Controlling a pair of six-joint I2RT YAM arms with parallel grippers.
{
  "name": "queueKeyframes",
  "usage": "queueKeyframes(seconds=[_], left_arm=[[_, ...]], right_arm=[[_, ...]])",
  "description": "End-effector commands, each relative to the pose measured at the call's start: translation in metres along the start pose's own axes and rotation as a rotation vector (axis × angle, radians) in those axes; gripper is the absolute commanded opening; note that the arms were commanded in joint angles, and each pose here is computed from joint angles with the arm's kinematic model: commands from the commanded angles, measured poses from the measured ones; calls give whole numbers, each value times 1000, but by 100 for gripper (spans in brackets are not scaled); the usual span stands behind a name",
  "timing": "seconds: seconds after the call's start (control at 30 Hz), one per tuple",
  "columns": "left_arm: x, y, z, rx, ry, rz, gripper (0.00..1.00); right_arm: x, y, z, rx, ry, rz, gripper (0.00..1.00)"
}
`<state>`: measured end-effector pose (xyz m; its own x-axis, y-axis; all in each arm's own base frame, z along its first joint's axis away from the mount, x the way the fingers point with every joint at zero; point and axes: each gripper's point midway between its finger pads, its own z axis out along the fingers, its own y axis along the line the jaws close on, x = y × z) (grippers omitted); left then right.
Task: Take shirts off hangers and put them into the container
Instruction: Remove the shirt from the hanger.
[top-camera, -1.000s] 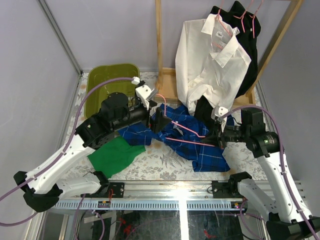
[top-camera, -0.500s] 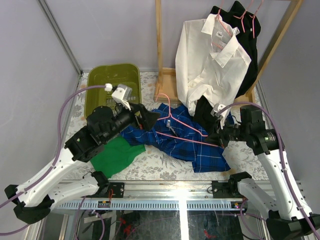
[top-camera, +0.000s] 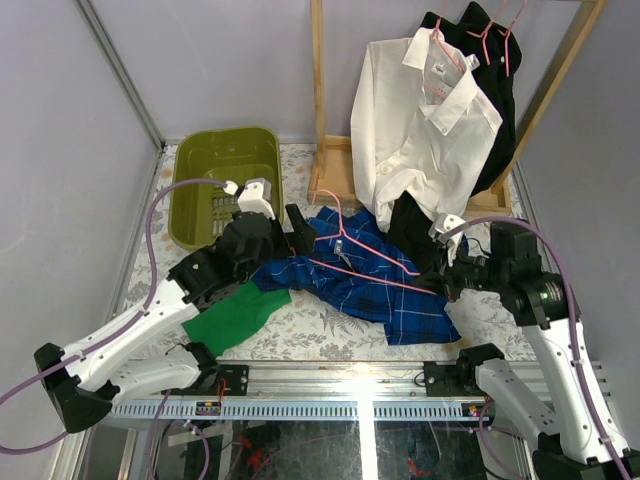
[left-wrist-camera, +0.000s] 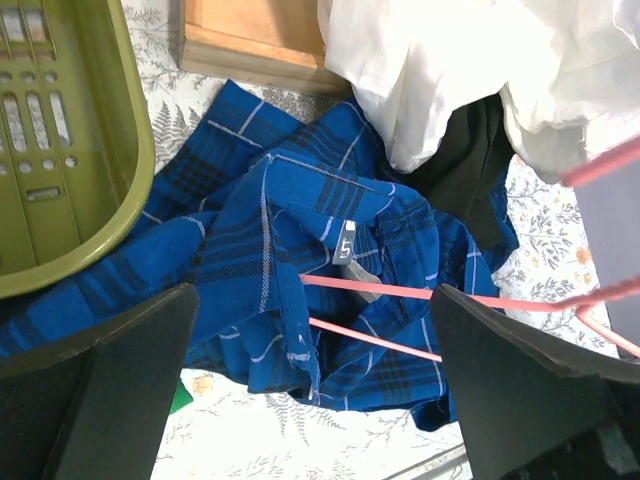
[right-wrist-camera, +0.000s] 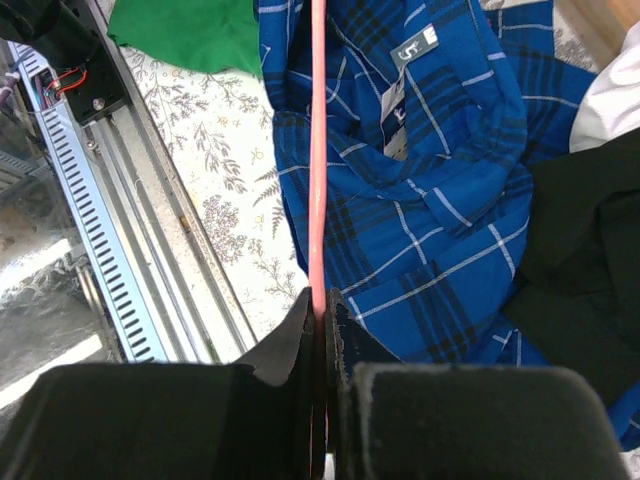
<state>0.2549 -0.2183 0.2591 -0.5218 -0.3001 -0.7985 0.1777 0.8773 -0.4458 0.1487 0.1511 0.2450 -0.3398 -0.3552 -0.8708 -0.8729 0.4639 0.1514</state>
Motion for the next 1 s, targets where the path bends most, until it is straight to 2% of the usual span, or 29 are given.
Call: queueKeyframes(seconds=[0.0,0.17,0.37,0.83,0.97], left_arm=[[-20,-2,1,-11,-77,-126,100],[-16,8,6,-78,-58,-112,100],[-14,-7,2,48,-69,-103,100],[6,18,14,-76,-20,-72,100],[20,32,22,-165,24,-89,100]], right_arm=[[-15,2,-8,32,-73,-90,0],[-15,6,-10,31,-88,-98,0],[-7,3,-3,14,-57,-56,0],[-8,1,-1,21,-70,-50,0],[-7,1,-1,16,-60,-36,0]])
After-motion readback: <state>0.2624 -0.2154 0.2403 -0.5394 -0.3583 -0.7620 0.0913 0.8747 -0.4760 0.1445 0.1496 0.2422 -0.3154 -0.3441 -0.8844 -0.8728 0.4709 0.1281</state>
